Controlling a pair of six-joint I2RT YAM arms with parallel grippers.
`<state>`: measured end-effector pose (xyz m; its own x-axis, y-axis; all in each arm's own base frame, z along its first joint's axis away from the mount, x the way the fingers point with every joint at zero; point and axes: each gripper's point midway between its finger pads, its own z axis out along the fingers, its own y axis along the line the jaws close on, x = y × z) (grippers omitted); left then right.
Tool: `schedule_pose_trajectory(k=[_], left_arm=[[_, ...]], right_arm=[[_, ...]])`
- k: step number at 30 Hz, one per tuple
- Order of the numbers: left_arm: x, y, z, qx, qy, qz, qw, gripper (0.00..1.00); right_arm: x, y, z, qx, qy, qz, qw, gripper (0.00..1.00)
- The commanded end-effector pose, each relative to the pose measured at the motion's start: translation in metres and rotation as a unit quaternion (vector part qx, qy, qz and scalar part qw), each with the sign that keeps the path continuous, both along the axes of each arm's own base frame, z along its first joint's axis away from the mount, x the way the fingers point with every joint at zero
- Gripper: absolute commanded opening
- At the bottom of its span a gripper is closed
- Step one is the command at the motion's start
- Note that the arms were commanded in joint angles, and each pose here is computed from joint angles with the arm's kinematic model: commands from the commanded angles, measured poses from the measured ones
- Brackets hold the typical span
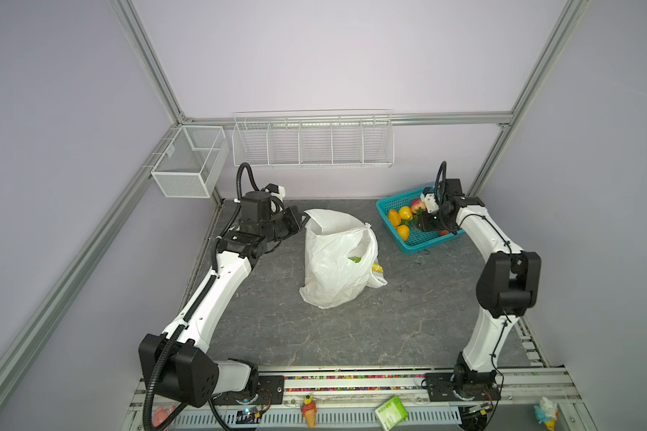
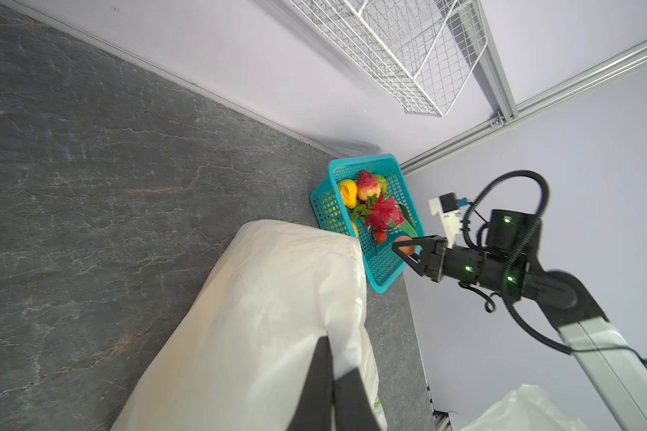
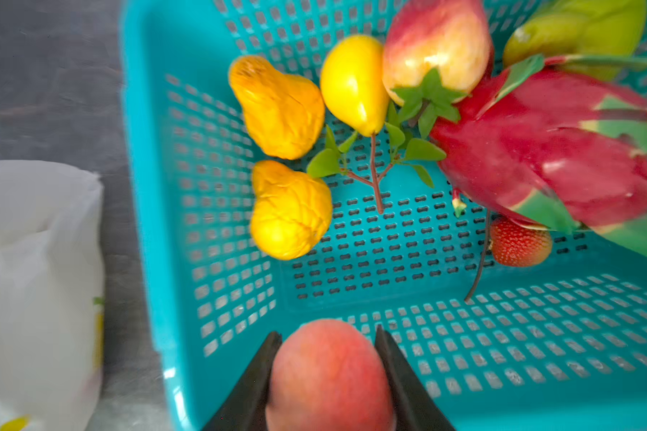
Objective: Place the fake fruits into the plastic bag and tie a complex knot
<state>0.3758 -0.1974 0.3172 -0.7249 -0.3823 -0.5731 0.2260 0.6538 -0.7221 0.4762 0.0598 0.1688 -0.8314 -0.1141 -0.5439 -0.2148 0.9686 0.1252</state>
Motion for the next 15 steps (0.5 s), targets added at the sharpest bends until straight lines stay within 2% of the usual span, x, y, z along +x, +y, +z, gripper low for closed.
schedule_pose_trajectory(k=[1, 5, 7, 11, 15], left_arm=[[0.002, 0.001, 0.0, -0.002, -0.004, 0.0, 1.0, 0.0], [0.002, 0.001, 0.001, -0.003, -0.004, -0.001, 1.0, 0.0], [0.001, 0.0, 0.001, -0.006, -0.003, -0.003, 1.0, 0.0], [0.001, -0.001, 0.001, -0.009, -0.002, -0.005, 1.0, 0.0], [0.001, -0.001, 0.0, -0.009, -0.001, -0.005, 1.0, 0.0]], right_arm=[[-0.019, 0.044, 0.037, 0.096, -0.054, 0.045, 0.993, 0.41], [-0.059, 0.105, 0.064, 0.164, -0.091, 0.127, 0.974, 0.41], [-0.08, 0.144, 0.07, 0.192, -0.088, 0.181, 0.96, 0.41], [-0.125, 0.206, 0.087, 0.235, -0.081, 0.289, 0.925, 0.42], [-0.169, 0.244, 0.097, 0.259, -0.077, 0.37, 0.889, 0.42]])
